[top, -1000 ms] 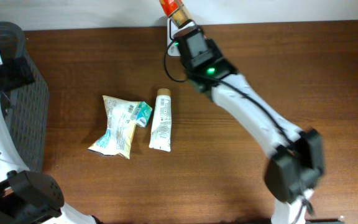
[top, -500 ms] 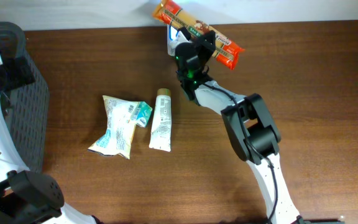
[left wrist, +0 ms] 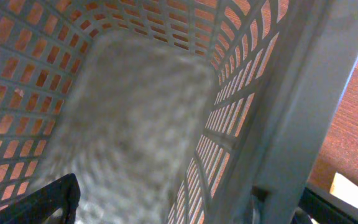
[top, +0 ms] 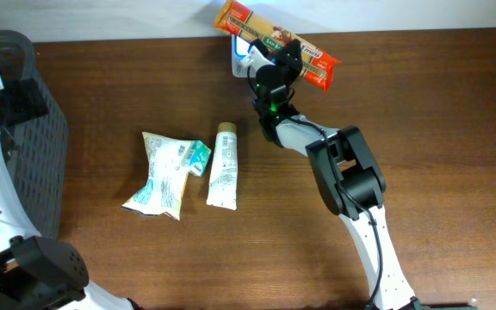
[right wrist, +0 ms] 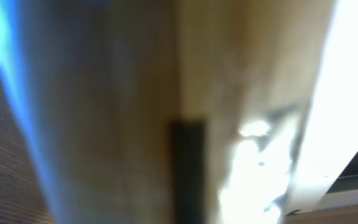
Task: Scan the item barcode
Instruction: 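Hold the pasta package barcode in front of the scanner, then carry the pasta package right and set it down on the table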
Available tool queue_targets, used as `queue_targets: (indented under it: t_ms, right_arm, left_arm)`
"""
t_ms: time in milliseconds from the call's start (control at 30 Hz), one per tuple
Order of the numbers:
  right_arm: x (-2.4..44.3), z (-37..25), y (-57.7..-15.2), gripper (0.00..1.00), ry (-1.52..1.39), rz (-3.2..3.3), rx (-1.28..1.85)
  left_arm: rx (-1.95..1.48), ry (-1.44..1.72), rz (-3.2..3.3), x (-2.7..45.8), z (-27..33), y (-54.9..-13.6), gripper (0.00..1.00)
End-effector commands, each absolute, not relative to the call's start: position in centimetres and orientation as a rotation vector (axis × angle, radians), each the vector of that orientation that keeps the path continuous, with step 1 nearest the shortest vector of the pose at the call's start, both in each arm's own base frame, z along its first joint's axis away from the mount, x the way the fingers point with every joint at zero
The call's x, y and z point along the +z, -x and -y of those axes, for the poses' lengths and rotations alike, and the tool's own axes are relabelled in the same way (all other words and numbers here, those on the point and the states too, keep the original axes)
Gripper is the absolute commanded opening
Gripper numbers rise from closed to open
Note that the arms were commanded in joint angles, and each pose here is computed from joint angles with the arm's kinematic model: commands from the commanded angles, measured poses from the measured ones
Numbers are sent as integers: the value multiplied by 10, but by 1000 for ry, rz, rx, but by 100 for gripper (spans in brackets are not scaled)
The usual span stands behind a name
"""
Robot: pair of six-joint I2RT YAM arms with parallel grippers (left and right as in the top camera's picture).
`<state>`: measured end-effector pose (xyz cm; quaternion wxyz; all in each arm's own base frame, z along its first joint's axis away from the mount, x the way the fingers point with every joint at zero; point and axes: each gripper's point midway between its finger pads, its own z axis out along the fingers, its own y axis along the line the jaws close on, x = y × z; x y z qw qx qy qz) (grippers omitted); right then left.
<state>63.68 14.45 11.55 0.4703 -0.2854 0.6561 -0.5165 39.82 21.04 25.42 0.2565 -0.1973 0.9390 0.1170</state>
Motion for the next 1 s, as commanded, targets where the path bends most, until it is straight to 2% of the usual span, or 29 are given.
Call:
queue_targets:
  t_ms: [0,267,567,633,767,867,967]
  right_arm:
    - [155,-131,-644,4,579,-1566,-1244]
    - [162,-144,-642,4,572,-1539,-1216]
    - [262,-185,-608,4,487,-1510,-1098]
    - [283,-199,-589,4,514,-1577,-1010]
    - [296,-206,-542,4,530,-1780,-775]
    - [286,-210,-489,4,378,-2053,-273]
    - [269,-182,-444,4,263,-2306,-60]
  left_arm:
    - [307,550,-2550,252,-212,-398,99]
    - [307,550,-2550,252,-212,-397,99]
    - [307,550,-2550,252,-212,-398,99]
    - [307,550,-2549,252,-212,-398,99]
    - [307,550,-2550,252,-212,-398,99]
    - [307,550,-2550,252,-212,-397,99]
    - [307,549,-2550,252,-212,-398,99]
